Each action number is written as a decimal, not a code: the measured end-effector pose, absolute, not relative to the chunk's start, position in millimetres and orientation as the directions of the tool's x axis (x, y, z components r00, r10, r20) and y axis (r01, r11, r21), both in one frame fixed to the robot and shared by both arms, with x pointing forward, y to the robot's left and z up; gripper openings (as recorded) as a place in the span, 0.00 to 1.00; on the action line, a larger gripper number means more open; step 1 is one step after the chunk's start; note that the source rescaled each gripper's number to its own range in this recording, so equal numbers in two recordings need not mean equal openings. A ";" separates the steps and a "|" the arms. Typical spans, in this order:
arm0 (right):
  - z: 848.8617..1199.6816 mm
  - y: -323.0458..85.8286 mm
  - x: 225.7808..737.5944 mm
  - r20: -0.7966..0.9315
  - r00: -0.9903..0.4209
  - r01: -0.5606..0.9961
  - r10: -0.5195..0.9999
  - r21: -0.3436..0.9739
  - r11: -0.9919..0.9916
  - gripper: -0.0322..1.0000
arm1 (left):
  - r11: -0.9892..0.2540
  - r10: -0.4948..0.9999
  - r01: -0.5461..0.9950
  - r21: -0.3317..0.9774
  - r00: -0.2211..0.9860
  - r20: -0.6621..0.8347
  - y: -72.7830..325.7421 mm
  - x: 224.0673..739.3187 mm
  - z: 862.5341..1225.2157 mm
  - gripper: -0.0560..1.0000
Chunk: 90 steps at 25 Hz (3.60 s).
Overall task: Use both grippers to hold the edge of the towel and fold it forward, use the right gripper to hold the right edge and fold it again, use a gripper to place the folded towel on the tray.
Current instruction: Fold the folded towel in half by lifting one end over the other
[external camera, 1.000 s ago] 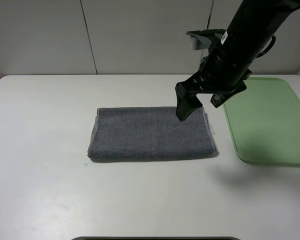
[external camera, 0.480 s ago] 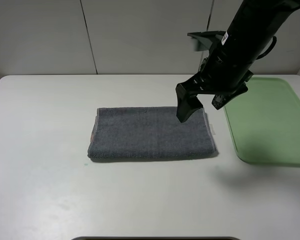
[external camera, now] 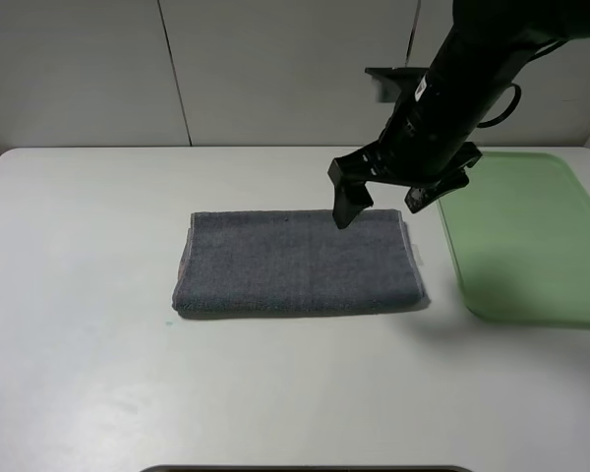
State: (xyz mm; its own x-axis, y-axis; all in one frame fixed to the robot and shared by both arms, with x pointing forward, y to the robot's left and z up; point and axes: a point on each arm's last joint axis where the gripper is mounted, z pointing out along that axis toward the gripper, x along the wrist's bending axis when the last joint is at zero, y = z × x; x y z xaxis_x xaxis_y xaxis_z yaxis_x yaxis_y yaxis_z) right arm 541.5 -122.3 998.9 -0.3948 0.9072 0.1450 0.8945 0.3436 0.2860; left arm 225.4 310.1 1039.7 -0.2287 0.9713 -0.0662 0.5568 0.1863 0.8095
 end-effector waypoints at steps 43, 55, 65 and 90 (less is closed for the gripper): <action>872.1 -165.9 601.2 0.099 -0.179 0.972 0.979 0.170 0.161 0.96 | 0.225 0.952 0.541 0.810 -0.297 -0.066 309.1 224.7 1039.8 1.00; 870.6 -169.8 602.4 0.103 -0.164 0.976 0.981 0.164 0.146 0.25 | 0.225 0.952 0.541 0.810 -0.297 -0.066 309.1 224.7 1039.8 1.00; 876.7 -170.5 601.3 0.098 -0.172 0.975 0.980 0.160 0.155 0.09 | 0.225 0.952 0.541 0.810 -0.297 -0.066 309.1 224.7 1039.8 1.00; 988.9 -199.8 600.8 -0.222 -0.221 0.959 0.950 0.129 0.253 0.09 | 0.225 0.952 0.541 0.810 -0.297 -0.066 309.1 224.7 1039.8 1.00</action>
